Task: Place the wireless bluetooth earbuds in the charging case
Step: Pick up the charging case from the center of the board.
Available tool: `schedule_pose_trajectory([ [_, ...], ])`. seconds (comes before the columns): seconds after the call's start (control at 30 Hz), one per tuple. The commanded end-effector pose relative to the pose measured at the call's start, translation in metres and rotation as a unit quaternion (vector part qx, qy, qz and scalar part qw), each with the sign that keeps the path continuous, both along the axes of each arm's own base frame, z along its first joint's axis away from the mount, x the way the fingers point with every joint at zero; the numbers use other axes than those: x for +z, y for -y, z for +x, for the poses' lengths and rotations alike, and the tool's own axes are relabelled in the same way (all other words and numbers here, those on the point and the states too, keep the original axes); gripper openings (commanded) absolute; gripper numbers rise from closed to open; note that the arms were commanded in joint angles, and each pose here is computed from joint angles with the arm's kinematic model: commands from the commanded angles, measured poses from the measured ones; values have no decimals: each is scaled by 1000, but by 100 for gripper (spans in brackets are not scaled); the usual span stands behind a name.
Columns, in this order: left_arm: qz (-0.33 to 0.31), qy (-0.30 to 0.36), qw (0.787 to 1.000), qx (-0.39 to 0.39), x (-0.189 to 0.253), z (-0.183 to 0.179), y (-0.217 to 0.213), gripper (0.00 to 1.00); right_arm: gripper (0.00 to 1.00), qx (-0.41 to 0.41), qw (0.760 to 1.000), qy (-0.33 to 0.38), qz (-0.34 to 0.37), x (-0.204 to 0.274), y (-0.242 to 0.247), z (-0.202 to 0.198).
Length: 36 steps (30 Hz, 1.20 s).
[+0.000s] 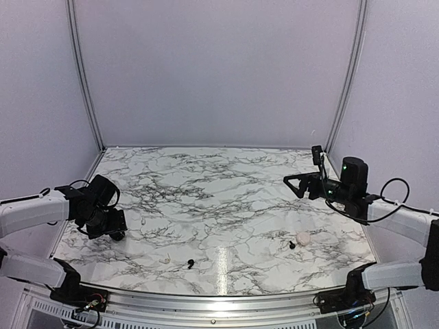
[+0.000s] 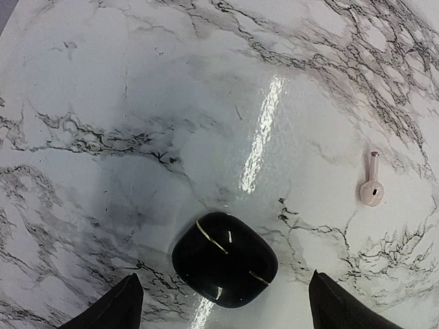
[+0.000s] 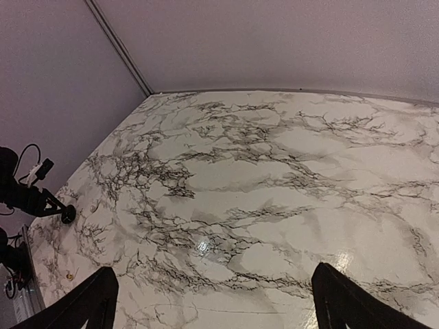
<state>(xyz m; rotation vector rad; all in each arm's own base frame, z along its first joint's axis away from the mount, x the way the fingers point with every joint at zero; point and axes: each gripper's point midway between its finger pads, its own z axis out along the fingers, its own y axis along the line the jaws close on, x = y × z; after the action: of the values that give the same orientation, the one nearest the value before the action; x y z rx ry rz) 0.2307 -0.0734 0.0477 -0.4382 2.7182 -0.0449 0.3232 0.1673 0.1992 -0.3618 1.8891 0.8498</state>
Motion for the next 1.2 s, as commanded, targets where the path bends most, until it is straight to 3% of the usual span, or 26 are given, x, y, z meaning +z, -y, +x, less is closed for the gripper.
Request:
schedule_pose_trajectory([
  [0.0, 9, -8, 1000, -28, 2, 6, 6, 87, 99, 16, 1000, 15, 12, 8, -6, -2],
  [0.87, 83, -61, 993, -49, -24, 17, 0, 72, 98, 31, 999, 16, 30, 10, -11, -7],
  [1.17, 82, -70, 992, -61, -30, 18, 3, 56, 99, 33, 999, 18, 31, 9, -11, -10],
])
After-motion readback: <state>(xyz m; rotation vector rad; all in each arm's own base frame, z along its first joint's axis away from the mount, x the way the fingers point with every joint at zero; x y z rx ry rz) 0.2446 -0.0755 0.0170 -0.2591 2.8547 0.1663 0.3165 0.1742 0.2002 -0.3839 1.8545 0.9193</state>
